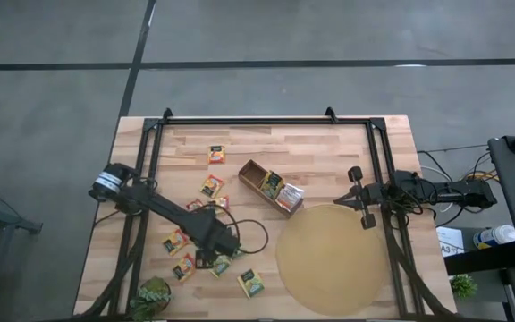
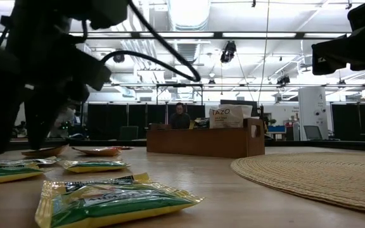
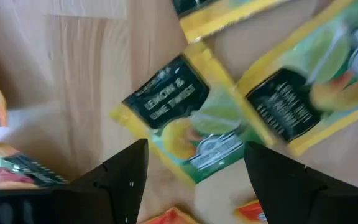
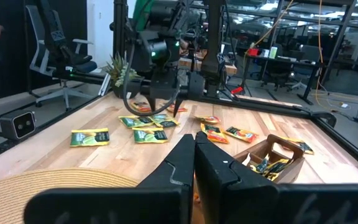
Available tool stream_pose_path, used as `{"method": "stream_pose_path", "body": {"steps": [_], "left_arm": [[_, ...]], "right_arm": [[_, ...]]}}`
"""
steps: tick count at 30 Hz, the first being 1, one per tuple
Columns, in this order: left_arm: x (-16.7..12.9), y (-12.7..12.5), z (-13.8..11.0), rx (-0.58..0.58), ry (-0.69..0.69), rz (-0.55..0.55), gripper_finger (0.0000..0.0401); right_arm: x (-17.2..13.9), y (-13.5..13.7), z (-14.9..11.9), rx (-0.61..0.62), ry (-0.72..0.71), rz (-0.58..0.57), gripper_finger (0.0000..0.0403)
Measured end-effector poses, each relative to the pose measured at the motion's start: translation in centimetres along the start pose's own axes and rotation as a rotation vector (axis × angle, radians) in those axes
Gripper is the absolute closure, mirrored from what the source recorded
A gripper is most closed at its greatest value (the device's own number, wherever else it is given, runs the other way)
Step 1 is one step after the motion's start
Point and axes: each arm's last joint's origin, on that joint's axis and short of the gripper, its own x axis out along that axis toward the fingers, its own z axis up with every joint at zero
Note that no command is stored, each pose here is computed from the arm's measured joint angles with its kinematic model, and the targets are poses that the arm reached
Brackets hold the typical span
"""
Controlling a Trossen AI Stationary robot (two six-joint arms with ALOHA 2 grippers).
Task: Pick & Place Tea
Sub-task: Put the yellow tea bag into the middle section of the wooden organizer
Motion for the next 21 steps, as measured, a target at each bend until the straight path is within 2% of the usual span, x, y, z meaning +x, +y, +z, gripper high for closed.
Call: {"method": "stream_pose_path", "body": {"steps": [6,11,15,21], "left_arm": [[-1.1,0.6,-1.0,0.059,-0.015,0.032,0.0143],[-2.1,1.0,-1.6,0.124,-0.082,0.068,0.0143],[-1.5,1.4,-2.0,0.177,-0.096,0.083,0.0143],[-0.8,1.5,-2.1,0.174,-0.120,0.077,0.0143]], "right_arm": [[0.0,0.0,0.0,0.000,0.000,0.000,0.0394],[0.0,0.0,0.0,0.000,0.000,0.000,0.0394],[0.0,0.0,0.0,0.000,0.000,0.000,0.0394],[0.0,0.0,0.0,0.000,0.000,0.000,0.0394]]}}
